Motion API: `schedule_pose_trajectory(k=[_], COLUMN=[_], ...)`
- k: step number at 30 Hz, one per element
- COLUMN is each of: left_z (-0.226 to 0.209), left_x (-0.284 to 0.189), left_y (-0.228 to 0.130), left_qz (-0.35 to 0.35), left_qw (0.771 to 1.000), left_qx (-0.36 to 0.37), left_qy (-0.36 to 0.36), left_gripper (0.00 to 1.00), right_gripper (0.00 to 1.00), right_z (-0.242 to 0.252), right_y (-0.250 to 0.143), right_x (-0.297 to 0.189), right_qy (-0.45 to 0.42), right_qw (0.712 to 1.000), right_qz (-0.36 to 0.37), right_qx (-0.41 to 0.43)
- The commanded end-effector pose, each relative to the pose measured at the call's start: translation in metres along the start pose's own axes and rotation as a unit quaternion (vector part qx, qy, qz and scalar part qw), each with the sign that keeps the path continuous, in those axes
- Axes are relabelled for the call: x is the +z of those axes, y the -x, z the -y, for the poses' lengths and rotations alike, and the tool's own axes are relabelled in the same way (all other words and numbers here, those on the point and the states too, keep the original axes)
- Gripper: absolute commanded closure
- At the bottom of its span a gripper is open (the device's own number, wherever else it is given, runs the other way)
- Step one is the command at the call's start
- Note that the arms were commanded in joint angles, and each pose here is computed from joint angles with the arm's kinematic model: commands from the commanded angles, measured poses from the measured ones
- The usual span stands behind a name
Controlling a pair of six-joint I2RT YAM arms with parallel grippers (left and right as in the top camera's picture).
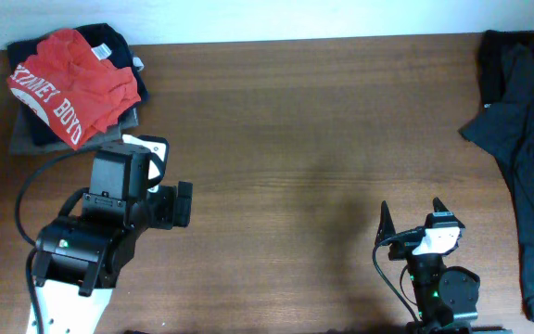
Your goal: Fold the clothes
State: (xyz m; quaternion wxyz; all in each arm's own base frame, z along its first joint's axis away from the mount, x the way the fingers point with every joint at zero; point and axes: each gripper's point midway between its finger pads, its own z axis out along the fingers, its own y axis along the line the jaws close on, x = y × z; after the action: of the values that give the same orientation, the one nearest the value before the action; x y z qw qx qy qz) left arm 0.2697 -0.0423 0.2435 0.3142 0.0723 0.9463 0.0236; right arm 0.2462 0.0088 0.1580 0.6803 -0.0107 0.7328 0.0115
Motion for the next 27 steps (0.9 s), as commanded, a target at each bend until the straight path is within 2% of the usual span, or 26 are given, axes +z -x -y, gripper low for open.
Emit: schedule_pose_trajectory(k=[1, 22, 27], left_z=[-0.002, -0.001, 0.018], left_x=[0.000, 0.000, -0.001], left_y=[0.000, 0.000, 0.005], left_qz=[0.001, 0.000, 0.014], left_qw=[1.000, 1.000, 0.998], left_qx=[0.007, 0.007, -0.002], left_qy=[0.004, 0.003, -0.053], left_gripper=[0.01, 0.01, 0.01], right_gripper=[0.01, 0.01, 0.01], right_z=[0.001, 0.001, 0.001], right_y=[-0.002, -0.002, -0.002], right_x=[0.000, 0.000, 0.000], right_qy=[-0.002, -0.002, -0.002], right_qw=[1.000, 1.000, 1.000], right_qz=[-0.002, -0.002, -0.002], right_qx=[-0.001, -0.001, -0.001])
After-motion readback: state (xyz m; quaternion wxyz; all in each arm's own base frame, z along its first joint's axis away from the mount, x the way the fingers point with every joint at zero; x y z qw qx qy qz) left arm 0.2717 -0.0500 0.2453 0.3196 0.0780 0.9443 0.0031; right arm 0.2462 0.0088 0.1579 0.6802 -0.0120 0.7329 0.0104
